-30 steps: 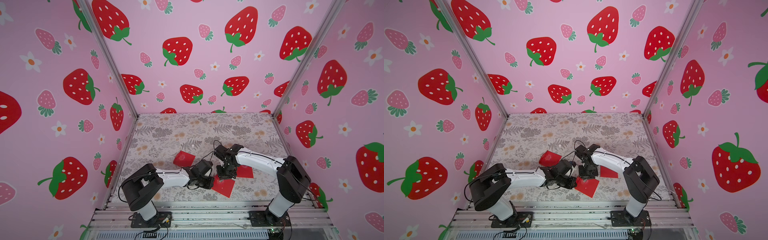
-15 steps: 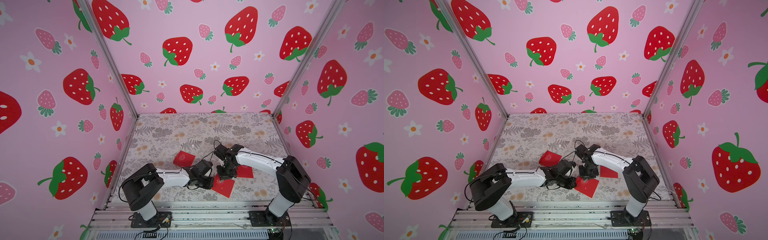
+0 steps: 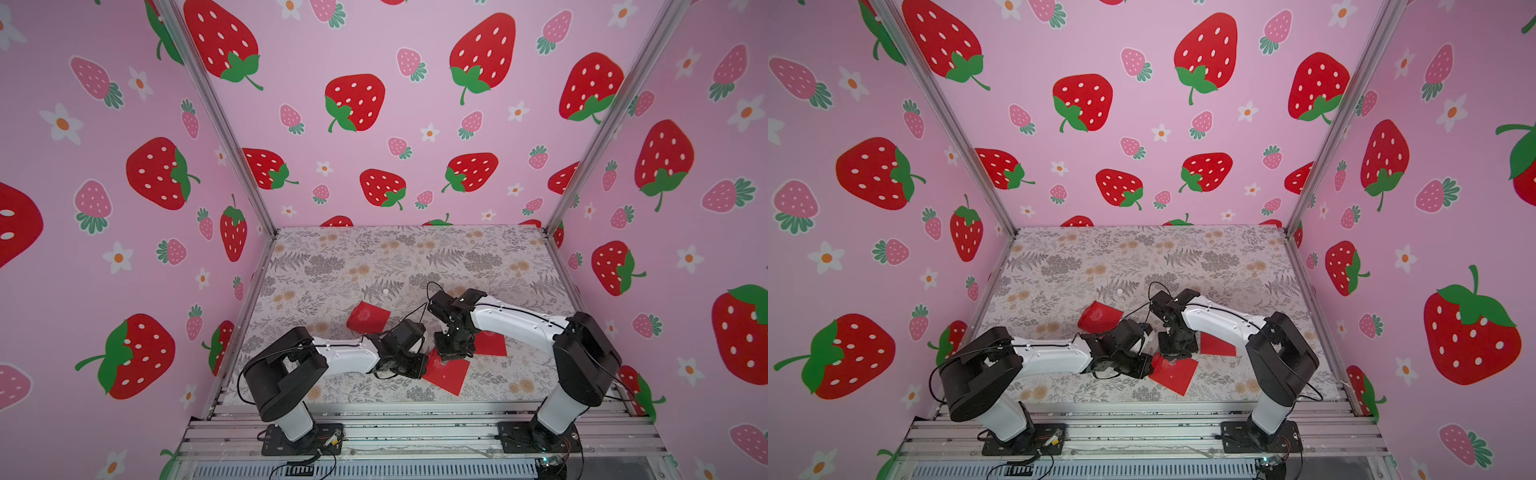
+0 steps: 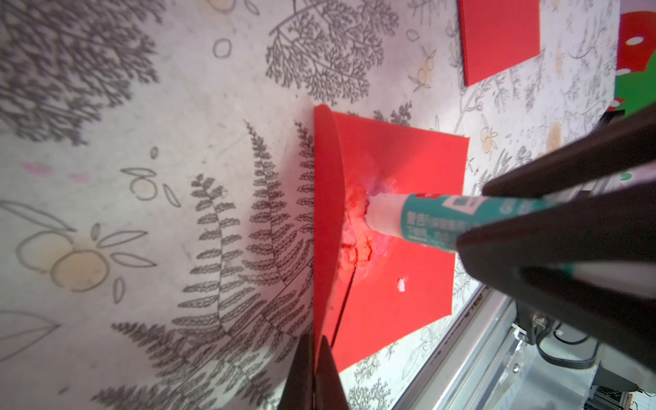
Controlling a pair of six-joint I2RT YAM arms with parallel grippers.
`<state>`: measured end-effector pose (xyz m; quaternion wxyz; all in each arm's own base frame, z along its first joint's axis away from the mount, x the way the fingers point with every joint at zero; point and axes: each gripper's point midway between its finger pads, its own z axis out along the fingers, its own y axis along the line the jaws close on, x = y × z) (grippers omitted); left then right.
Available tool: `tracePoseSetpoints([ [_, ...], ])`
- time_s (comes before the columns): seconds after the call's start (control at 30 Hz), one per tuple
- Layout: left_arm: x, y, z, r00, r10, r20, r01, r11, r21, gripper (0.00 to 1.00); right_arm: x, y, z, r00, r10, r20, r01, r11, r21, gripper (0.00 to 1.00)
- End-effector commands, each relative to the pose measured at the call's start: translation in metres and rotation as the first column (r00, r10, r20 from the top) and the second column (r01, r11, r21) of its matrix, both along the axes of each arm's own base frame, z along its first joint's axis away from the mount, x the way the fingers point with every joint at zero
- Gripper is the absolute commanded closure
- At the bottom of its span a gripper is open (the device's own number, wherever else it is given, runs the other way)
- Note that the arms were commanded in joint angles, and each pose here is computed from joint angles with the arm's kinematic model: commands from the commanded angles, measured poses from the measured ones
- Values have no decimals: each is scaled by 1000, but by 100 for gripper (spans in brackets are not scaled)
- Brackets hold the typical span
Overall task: Seal the envelope with a glue stick
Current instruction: Apply the envelope at the center of the board.
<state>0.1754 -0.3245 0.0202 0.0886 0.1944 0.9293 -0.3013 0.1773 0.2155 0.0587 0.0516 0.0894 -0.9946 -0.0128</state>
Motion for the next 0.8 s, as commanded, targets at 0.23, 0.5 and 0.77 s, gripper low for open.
tracePoseSetpoints([
  [0.23, -2, 4, -2, 1000, 9, -7, -9, 1000, 13, 100, 3, -33, 6, 999, -20, 46, 27, 989, -142, 100],
  [0.5, -1, 3, -2, 1000, 10, -4, -9, 1000, 10, 100, -4, -24, 3, 1000, -7, 6, 8, 994, -108, 100],
  [0.77, -1, 4, -2, 1000, 13, -9, -13, 1000, 8, 100, -8, 16, 1, 998, -49, -37, 53, 993, 108, 100],
])
